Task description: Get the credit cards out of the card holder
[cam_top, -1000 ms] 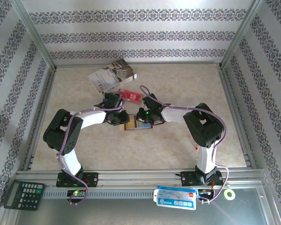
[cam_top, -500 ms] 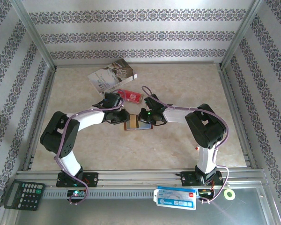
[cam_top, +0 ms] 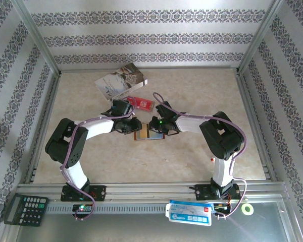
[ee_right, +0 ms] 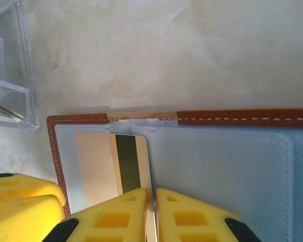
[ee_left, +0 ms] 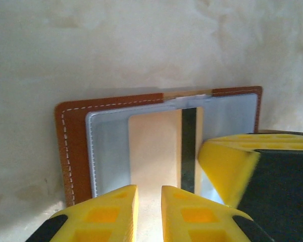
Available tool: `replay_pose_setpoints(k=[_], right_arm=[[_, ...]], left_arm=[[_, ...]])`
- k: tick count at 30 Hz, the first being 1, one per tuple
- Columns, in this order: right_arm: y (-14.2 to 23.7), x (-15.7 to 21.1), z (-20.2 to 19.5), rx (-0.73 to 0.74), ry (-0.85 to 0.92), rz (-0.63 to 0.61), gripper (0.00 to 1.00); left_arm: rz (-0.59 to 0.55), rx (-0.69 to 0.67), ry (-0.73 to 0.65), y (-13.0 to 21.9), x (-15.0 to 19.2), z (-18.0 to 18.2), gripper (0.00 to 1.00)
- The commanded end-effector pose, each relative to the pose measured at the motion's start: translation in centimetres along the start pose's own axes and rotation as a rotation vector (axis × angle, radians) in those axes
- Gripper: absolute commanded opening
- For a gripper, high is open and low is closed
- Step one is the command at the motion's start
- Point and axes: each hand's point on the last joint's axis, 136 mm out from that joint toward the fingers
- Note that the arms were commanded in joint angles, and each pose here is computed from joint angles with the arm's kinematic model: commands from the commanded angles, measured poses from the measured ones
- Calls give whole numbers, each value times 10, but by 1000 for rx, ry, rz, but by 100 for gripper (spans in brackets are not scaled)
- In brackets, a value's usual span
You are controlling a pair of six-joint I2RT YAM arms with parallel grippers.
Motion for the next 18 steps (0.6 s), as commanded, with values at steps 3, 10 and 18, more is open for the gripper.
replay_pose_setpoints(k=[3,10,18], right_arm=[[0,3,-11,17,-24,14,17],[-4,7,-13,26,-26,31,22],[-9,9,-10,12,-23,49,23]], left_arm=[[20,-60,-5,-9,10,15,19],[33,-119,0,-14,15,32,16],[41,-126,-9,-16,16,33,12]])
Point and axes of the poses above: each hand's point on the last joint's axis, 136 mm out from that joint toward the fingers, its own y axis back along the fingers, its own z axis along the line the jaws close on, x = y × z, and after that the axes turned 4 degrees about y, right-handed
